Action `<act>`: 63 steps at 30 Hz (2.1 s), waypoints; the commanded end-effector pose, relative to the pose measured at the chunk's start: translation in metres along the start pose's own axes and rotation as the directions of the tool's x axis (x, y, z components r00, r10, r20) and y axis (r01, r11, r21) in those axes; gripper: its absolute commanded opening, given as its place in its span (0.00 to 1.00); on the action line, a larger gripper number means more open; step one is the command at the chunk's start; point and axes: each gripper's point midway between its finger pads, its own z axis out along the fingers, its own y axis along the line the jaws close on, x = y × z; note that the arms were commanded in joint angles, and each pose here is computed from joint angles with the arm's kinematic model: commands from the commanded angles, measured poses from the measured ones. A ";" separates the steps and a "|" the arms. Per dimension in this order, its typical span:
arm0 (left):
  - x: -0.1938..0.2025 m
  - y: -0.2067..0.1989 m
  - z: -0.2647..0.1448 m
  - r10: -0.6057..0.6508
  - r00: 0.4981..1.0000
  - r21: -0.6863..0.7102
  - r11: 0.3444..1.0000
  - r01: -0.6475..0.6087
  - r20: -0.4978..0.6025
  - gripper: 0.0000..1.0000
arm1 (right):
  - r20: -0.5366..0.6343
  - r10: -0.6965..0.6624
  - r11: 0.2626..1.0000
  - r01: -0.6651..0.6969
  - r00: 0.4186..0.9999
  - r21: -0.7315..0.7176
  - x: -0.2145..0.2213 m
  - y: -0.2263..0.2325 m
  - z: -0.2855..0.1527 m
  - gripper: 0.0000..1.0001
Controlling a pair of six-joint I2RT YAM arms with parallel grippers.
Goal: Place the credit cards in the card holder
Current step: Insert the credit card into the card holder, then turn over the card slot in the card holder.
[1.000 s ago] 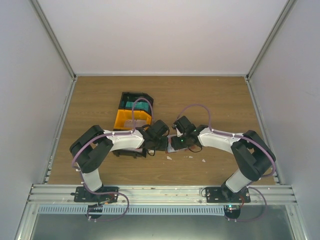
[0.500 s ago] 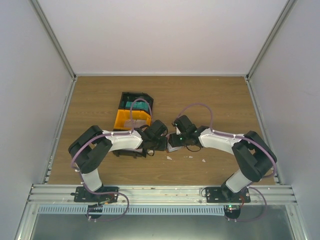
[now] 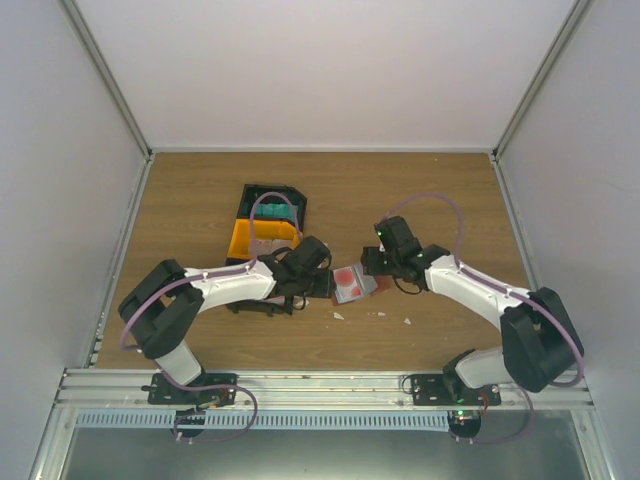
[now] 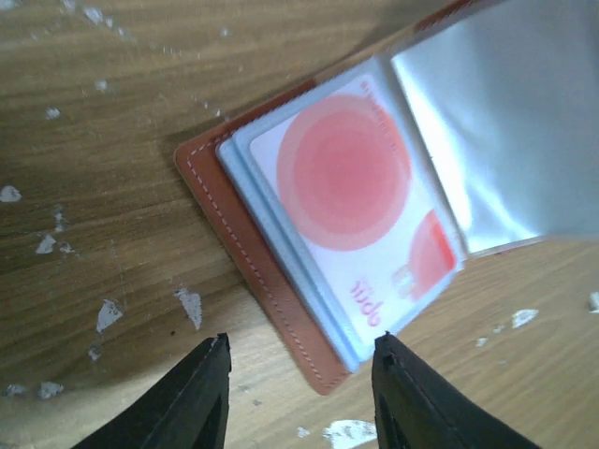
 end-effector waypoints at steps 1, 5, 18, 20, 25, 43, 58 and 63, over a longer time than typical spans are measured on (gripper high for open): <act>-0.017 -0.001 -0.020 -0.021 0.996 0.012 1.000 0.020 0.086 0.48 | -0.047 -0.041 0.995 0.046 0.998 0.094 0.006 -0.025 0.017 0.63; -0.017 -0.002 -0.025 -0.042 0.996 0.046 0.998 0.039 0.084 0.53 | -0.089 -0.051 0.990 0.062 0.995 0.130 0.011 -0.037 0.031 0.66; -0.014 -0.008 -0.013 -0.129 0.991 0.183 0.976 0.120 0.037 0.62 | -0.234 0.004 0.999 0.008 0.972 0.052 0.064 -0.037 0.045 0.53; -0.013 -0.009 -0.010 -0.131 0.991 0.202 0.972 0.124 0.024 0.59 | -0.264 0.031 0.999 -0.020 0.964 0.043 0.075 -0.036 0.044 0.50; -0.013 -0.006 -0.004 -0.133 0.991 0.208 0.970 0.126 0.019 0.45 | -0.302 0.075 0.997 -0.066 0.950 0.039 0.095 -0.031 0.040 0.44; -0.017 0.005 0.008 -0.122 0.992 0.175 0.977 0.118 0.013 0.36 | -0.122 -0.073 0.994 0.082 0.990 0.070 0.022 0.002 0.003 0.56; -0.023 -0.003 0.005 -0.103 0.995 0.210 0.973 0.098 0.016 0.29 | -0.182 -0.267 0.962 0.274 0.946 0.013 0.044 0.040 0.030 0.54; -0.023 -0.001 0.005 -0.103 0.995 0.207 0.974 0.097 0.015 0.28 | -0.148 -0.236 0.949 0.260 0.961 0.179 0.029 0.022 0.021 0.54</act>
